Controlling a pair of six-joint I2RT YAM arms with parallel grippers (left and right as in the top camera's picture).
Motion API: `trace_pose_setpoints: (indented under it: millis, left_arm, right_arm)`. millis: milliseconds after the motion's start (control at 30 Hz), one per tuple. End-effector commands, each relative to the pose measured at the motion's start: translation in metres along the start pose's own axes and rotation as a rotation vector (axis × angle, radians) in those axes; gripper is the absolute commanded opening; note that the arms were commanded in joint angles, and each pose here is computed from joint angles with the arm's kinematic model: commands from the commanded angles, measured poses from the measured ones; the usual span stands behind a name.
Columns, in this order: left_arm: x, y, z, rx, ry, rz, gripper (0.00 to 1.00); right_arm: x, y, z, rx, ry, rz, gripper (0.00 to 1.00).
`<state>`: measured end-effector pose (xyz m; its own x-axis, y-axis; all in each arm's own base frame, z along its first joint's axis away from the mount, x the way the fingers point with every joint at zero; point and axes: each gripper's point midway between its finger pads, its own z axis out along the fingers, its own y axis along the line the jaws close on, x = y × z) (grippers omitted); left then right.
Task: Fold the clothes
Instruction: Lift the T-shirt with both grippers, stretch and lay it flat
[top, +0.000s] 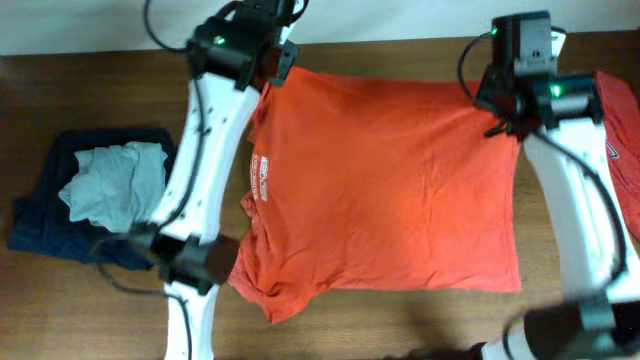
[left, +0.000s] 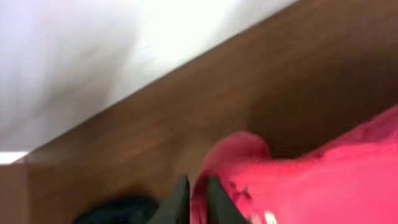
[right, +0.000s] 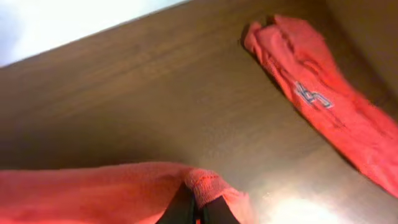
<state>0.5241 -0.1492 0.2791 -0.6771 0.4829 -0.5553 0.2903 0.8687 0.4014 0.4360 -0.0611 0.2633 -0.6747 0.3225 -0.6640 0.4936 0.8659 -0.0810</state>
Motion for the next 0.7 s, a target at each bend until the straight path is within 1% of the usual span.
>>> trace_pose_setpoints:
  millis: [0,33,67,100,133,167,200,233,267,300,333,367,467,533,667]
  left_arm:
    - [0.002,-0.010,0.043,0.009,0.023,0.011,0.19]
    - [0.003,-0.013,0.055,0.010,0.026,0.010,0.31]
    - [0.003,-0.015,0.059,0.012,0.026,0.010,0.40]
    - [0.002,-0.017,0.066,0.010,0.023,0.009,0.49]
    - [0.002,-0.017,0.067,0.007,0.023,0.009,0.53]
    - [0.001,-0.015,0.068,-0.002,0.022,0.006,0.62]
    - [0.002,-0.011,0.069,-0.010,0.023,0.003,0.67]
    - [0.002,-0.005,0.067,-0.030,0.025,-0.002,0.70]
    - [0.004,0.004,0.063,-0.056,0.033,-0.008,0.73]
    - [0.007,0.010,0.058,-0.065,0.044,-0.010,0.76]
    - [0.011,0.016,0.053,-0.067,0.055,-0.020,0.87]
    - [0.015,0.021,0.048,-0.069,0.068,-0.038,0.95]
    - [0.034,0.036,0.029,-0.066,0.126,-0.094,0.98]
    - [0.050,0.043,0.019,-0.065,0.183,-0.099,0.98]
    - [0.084,0.060,0.013,-0.082,0.298,-0.211,0.98]
  right_arm:
    - [0.001,-0.005,0.047,-0.088,0.081,0.030,0.08]
    - [0.001,-0.008,0.063,-0.112,0.102,0.047,0.10]
    - [0.001,-0.010,0.069,-0.117,0.108,0.056,0.11]
    - [0.002,-0.016,0.082,-0.121,0.123,0.077,0.20]
    - [0.002,-0.019,0.087,-0.123,0.128,0.086,0.27]
    - [0.002,-0.024,0.095,-0.133,0.138,0.084,0.38]
    - [0.003,-0.028,0.100,-0.139,0.144,0.079,0.51]
    - [0.003,-0.039,0.104,-0.126,0.151,0.087,0.59]
    - [0.003,-0.048,0.105,-0.113,0.158,0.098,0.64]
    - [0.005,-0.056,0.105,-0.106,0.168,0.112,0.66]
    - [0.007,-0.061,0.104,-0.110,0.183,0.122,0.66]
    - [0.011,-0.063,0.102,-0.131,0.204,0.134,0.67]
    - [0.027,-0.059,0.094,-0.229,0.292,0.168,0.67]
    - [0.038,-0.049,0.088,-0.301,0.346,0.148,0.67]
    - [0.046,-0.031,0.071,-0.431,0.388,0.101,0.67]
